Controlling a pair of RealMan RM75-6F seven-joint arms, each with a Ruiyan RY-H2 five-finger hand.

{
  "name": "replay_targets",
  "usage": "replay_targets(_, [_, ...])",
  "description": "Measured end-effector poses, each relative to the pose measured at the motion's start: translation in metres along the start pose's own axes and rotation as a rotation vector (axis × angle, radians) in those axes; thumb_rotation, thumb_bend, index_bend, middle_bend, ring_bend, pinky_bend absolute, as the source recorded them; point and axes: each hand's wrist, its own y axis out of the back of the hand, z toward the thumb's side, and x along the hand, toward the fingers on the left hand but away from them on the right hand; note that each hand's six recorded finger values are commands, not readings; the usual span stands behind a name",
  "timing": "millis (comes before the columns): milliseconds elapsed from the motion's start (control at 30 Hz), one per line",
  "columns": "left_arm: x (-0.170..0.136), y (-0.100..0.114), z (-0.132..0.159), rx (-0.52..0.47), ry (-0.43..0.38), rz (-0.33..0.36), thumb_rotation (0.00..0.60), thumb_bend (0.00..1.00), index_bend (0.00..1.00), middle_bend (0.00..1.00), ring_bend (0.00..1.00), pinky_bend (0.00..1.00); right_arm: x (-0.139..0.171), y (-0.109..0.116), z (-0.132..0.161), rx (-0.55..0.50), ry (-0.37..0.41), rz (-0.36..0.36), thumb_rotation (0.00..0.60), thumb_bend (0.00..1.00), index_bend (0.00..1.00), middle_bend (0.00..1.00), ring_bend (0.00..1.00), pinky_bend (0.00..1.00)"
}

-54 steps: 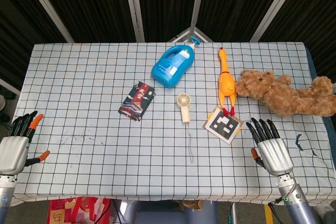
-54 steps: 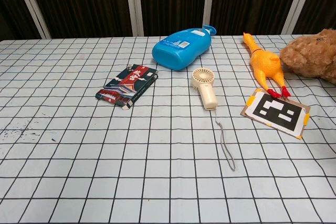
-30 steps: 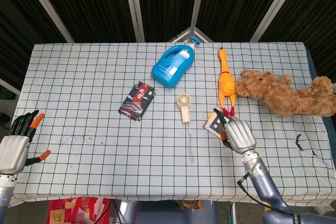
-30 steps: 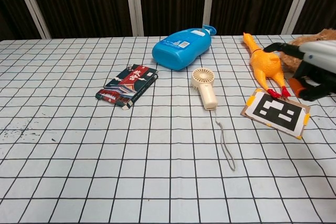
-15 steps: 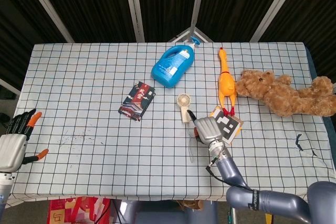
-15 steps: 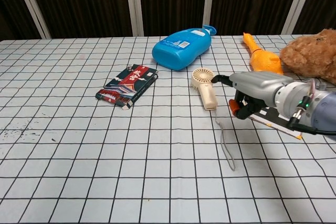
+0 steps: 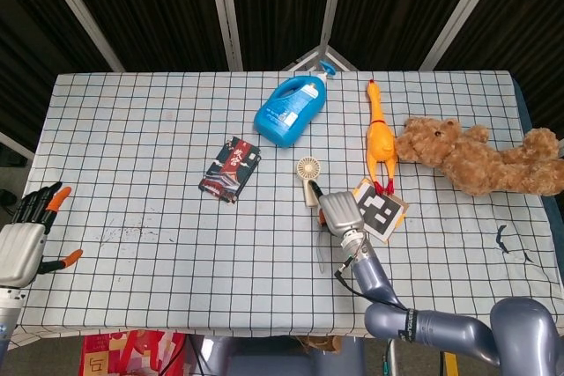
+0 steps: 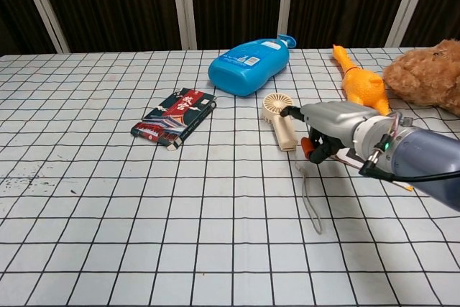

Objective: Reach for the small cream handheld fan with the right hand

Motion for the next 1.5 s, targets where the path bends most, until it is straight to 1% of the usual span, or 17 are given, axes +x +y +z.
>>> replay_targets(367, [0.000, 0.000, 0.001, -0.003, 0.002, -0.001, 0.600, 0.09, 0.00, 0.00, 0.00, 0.00, 0.000, -0.003, 0.000, 0.014, -0.004, 0.005, 0.600, 0.75, 0.00, 0.85, 0.94, 0.92])
replay_targets(767, [0.000, 0.000, 0.000, -0.008, 0.001, -0.003, 0.600, 0.09, 0.00, 0.00, 0.00, 0.00, 0.003, -0.019, -0.002, 0.040, -0.011, 0.041, 0.600, 0.76, 0.00, 0.85, 0.94, 0.92])
replay_targets(933, [0.000, 0.000, 0.000, -0.008, 0.003, -0.003, 0.600, 0.09, 0.00, 0.00, 0.00, 0.00, 0.004, -0.029, -0.005, 0.049, -0.021, 0.063, 0.600, 0.76, 0.00, 0.85, 0.94, 0.92])
replay_targets(1033, [0.000, 0.000, 0.000, -0.009, 0.004, -0.002, 0.600, 0.09, 0.00, 0.00, 0.00, 0.00, 0.004, -0.028, -0.004, 0.049, -0.020, 0.056, 0.600, 0.76, 0.00, 0.85, 0.94, 0.92])
replay_targets(1167, [0.000, -0.001, 0.000, -0.005, 0.004, -0.004, 0.600, 0.09, 0.00, 0.00, 0.00, 0.00, 0.005, -0.017, 0.001, 0.027, -0.007, 0.014, 0.600, 0.76, 0.00, 0.85, 0.93, 0.91])
replay_targets(1300, [0.001, -0.001, 0.000, -0.002, 0.005, -0.004, 0.600, 0.09, 0.00, 0.00, 0.00, 0.00, 0.007, 0.003, 0.010, -0.011, 0.021, -0.063, 0.600, 0.76, 0.00, 0.81, 0.86, 0.84])
replay_targets(1400, [0.000, -0.001, 0.000, -0.002, 0.006, -0.002, 0.600, 0.09, 0.00, 0.00, 0.00, 0.00, 0.011, 0.022, 0.016, -0.050, 0.049, -0.140, 0.600, 0.76, 0.00, 0.76, 0.81, 0.78])
replay_targets(1467, [0.000, -0.001, 0.000, -0.001, 0.005, -0.001, 0.600, 0.09, 0.00, 0.00, 0.00, 0.00, 0.017, 0.033, 0.018, -0.072, 0.067, -0.182, 0.600, 0.76, 0.00, 0.69, 0.74, 0.71])
replay_targets(1500, [0.000, -0.001, 0.000, 0.000, 0.003, -0.001, 0.600, 0.09, 0.00, 0.00, 0.00, 0.00, 0.023, 0.040, 0.018, -0.080, 0.080, -0.208, 0.600, 0.75, 0.00, 0.63, 0.68, 0.65])
